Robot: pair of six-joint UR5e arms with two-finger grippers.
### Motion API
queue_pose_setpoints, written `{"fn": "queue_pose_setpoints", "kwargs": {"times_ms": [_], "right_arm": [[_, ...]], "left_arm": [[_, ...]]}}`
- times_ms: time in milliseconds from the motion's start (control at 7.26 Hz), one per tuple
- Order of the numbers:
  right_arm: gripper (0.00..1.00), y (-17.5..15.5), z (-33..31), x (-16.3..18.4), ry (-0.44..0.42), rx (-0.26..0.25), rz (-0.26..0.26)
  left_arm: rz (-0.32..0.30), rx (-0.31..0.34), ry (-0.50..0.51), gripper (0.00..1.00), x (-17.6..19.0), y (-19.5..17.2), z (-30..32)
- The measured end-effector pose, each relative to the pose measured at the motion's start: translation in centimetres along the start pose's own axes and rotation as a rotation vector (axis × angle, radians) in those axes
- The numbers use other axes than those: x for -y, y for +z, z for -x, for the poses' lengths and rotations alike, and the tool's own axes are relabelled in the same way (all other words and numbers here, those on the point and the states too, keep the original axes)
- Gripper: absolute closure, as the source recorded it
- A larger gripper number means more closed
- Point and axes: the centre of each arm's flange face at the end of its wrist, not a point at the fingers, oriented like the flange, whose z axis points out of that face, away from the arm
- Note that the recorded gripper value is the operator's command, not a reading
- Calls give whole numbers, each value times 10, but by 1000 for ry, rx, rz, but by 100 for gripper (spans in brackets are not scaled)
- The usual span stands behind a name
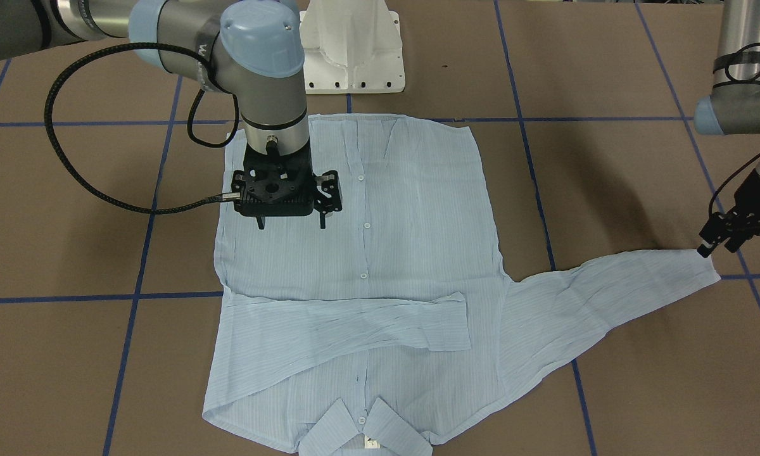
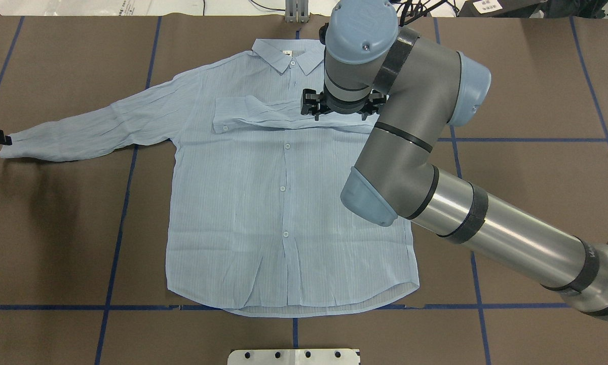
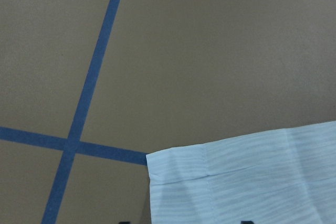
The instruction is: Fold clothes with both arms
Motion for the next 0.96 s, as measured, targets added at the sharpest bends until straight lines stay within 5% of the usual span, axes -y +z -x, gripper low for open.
{"fn": "queue_pose_setpoints", "kwargs": {"times_ms": [551, 965], "right_arm": [[0, 4, 2, -2, -7, 21, -11], [0, 5, 2, -3, -6, 26, -13]], "left_arm": [[0, 26, 2, 37, -2, 12, 3], [16, 27, 10, 52, -10, 19, 0]]}}
